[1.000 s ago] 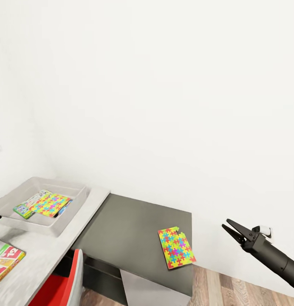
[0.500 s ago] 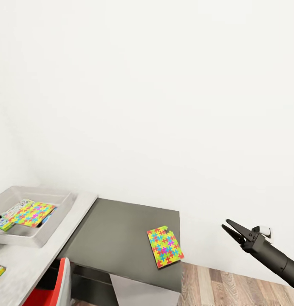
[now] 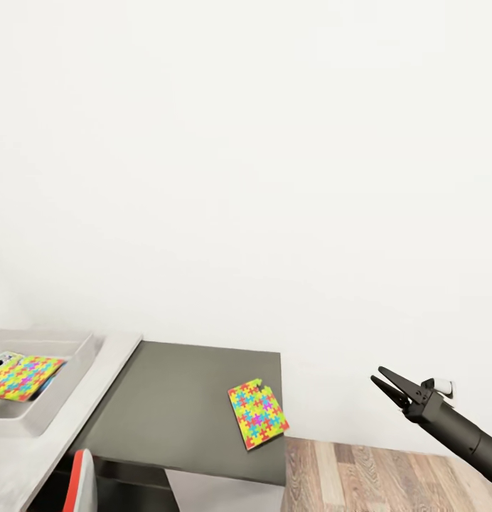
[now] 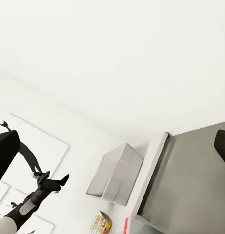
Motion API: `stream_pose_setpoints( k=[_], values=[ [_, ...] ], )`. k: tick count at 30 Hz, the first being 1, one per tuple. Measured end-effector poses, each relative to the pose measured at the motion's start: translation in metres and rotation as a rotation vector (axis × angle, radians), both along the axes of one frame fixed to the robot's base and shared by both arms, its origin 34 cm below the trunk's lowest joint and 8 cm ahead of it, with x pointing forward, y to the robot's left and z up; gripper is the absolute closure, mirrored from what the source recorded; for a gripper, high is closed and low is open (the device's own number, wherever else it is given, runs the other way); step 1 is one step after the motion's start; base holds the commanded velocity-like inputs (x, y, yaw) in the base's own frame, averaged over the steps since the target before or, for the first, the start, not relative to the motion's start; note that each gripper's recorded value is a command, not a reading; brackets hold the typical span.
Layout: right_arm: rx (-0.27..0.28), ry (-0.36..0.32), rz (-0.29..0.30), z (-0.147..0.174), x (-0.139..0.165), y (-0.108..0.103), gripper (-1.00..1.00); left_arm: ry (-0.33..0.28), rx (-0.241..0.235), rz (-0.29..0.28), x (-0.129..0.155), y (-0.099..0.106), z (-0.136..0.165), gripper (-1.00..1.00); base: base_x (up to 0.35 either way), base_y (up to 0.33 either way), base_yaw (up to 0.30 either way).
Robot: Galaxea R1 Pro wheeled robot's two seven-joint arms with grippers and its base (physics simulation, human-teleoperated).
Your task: Put all the toys in the child's room - the three board games (two on the bed and one on the table), the two jigsaw puzzles on the table, and the tennis ball on the table - inside the toy box on the table in the child's room.
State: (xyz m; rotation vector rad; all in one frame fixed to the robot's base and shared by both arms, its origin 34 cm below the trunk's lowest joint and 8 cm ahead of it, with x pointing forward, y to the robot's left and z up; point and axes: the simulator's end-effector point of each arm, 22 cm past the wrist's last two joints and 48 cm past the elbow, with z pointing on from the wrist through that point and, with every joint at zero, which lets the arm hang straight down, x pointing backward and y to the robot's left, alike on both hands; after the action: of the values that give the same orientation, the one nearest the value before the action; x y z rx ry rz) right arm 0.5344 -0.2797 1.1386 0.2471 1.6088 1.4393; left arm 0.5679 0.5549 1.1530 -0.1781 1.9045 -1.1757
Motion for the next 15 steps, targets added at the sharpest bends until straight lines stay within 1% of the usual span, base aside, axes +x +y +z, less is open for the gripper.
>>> stream_pose_setpoints(
  k=[4,8,10,11,12,14,15],
  values=[
    [0.001,-0.005,0.001,0.002,-0.001,0.0,-1.0,-0.015,0.0,-0.012,0.001,-0.005,0.005,-1.0,0.0,0.0,-0.211],
    [0.001,-0.007,-0.001,0.003,-0.001,0.0,-1.0,-0.061,0.015,-0.065,0.007,-0.022,0.022,-1.0,0.0,0.0,-0.211],
    [0.003,-0.004,-0.003,0.002,-0.001,-0.001,-1.0,-0.081,0.018,-0.104,0.011,-0.035,0.035,-1.0,0.0,0.0,-0.211],
    [0.004,-0.002,-0.004,0.001,-0.001,-0.001,-1.0,-0.086,0.008,-0.138,0.013,-0.049,0.045,-1.0,0.0,0.0,-0.211],
    [0.005,-0.001,-0.004,0.001,-0.001,-0.002,-1.0,-0.084,-0.008,-0.181,0.016,-0.067,0.056,-1.0,0.0,0.0,-0.211],
    [0.006,-0.002,-0.005,0.001,-0.002,-0.002,-1.0,-0.082,-0.027,-0.23,0.017,-0.088,0.066,-1.0,0.0,0.0,-0.21],
    [0.006,-0.003,-0.006,0.002,-0.002,-0.002,-1.0,-0.083,-0.046,-0.274,0.019,-0.109,0.072,-1.0,0.0,0.0,-0.207]
  ],
)
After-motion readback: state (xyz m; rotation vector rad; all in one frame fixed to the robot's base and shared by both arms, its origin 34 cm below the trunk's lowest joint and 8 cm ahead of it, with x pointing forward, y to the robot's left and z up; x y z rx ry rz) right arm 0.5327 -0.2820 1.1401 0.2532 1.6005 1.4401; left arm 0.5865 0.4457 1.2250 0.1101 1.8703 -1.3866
